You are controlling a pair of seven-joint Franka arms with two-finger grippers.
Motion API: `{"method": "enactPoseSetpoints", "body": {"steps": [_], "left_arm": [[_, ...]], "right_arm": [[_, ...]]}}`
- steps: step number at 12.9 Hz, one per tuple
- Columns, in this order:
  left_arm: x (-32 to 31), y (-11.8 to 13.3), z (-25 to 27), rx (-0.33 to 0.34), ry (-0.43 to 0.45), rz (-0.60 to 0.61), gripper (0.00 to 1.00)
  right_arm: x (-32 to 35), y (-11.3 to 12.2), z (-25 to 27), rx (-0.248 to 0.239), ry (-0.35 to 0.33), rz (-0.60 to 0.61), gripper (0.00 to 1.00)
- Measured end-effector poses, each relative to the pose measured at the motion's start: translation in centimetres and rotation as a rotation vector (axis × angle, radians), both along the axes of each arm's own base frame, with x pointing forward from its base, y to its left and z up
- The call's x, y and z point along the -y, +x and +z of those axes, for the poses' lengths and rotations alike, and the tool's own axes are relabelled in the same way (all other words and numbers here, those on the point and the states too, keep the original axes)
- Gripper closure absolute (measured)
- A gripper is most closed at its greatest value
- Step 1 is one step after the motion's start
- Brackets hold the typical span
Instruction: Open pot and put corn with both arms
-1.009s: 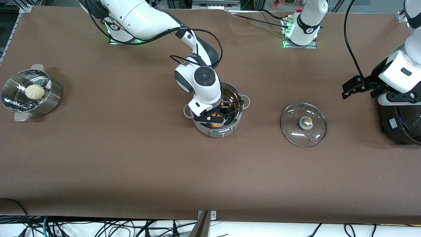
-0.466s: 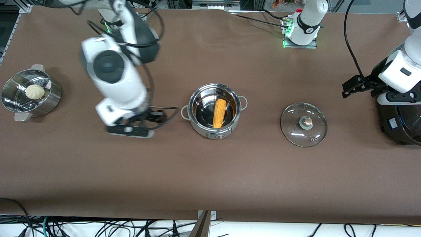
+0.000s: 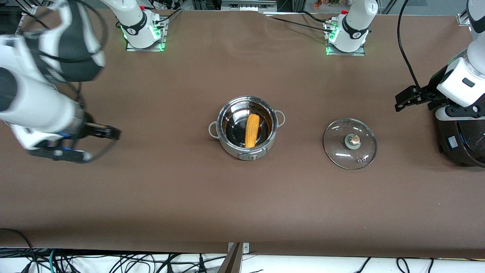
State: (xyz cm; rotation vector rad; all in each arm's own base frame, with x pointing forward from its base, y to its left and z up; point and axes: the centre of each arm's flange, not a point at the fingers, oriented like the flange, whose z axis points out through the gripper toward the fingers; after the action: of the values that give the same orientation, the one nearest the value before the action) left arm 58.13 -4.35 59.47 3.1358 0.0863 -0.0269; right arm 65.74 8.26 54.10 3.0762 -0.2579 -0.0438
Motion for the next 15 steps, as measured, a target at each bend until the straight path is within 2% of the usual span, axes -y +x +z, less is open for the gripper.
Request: {"method": "enactPoseSetpoints", "body": {"steps": [1,2,4,5,7,10,15], "left_arm": [[0.0,0.0,0.0,0.000,0.000,0.000,0.00],[0.0,0.0,0.0,0.000,0.000,0.000,0.00],[0.0,0.0,0.0,0.000,0.000,0.000,0.00],[0.0,0.0,0.1,0.000,0.000,0.000,0.00],[0.0,0.0,0.1,0.000,0.000,-0.001,0.00],[0.0,0.0,0.0,0.000,0.000,-0.001,0.00],[0.0,0.0,0.0,0.000,0.000,-0.001,0.00]], "right_arm": [[3.3,-1.5,1.4,0.045,0.018,-0.027,0.00],[5.7,-3.4,2.6,0.062,0.013,-0.060,0.00],[8.8,-6.7,4.7,0.078,0.006,-0.118,0.00],[9.4,-8.0,5.9,0.091,0.011,-0.131,0.00],[9.1,-9.7,6.9,0.087,0.010,-0.117,0.00],[9.0,-9.9,6.0,0.059,0.009,-0.013,0.00],[9.8,-8.8,5.3,0.010,0.012,0.036,0.00]]}}
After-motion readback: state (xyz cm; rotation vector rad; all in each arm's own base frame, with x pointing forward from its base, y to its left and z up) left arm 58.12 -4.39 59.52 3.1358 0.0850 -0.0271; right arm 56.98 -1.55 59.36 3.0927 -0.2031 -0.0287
